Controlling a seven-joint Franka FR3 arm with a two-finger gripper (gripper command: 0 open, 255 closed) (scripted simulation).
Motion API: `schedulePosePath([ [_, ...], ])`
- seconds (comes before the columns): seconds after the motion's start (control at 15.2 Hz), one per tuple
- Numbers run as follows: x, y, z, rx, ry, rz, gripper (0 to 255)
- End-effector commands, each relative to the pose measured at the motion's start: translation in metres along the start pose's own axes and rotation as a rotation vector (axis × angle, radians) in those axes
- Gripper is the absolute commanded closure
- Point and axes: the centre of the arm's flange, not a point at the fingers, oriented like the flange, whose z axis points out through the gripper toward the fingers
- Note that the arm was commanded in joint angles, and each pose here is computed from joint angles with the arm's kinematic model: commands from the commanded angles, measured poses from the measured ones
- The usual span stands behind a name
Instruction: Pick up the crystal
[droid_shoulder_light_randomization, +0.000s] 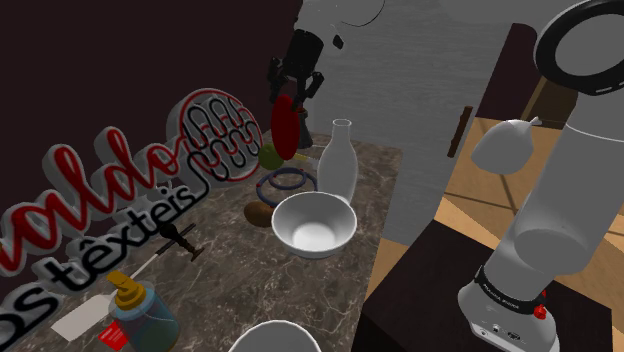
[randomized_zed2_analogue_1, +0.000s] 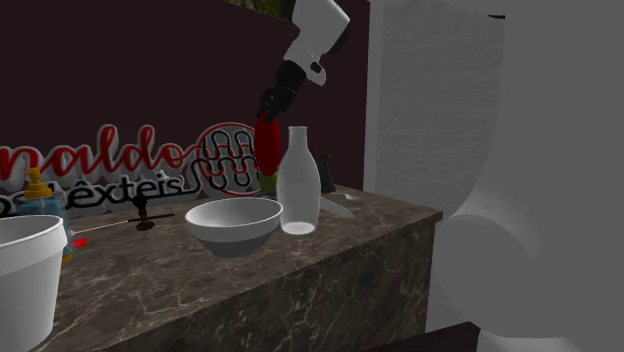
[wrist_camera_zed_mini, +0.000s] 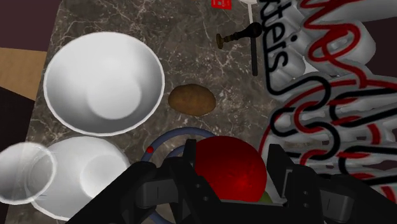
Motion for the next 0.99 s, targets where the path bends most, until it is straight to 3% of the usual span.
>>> schedulePosePath([
  [0.0, 0.001, 0.000, 0.001, -0.001, 0.000, 0.001, 255],
  [0.46, 0.001, 0.000, 0.001, -0.001, 0.000, 0.001, 255],
  [0.92, -0.018, -0.007, -0.030, -0.001, 0.000, 0.001, 255],
])
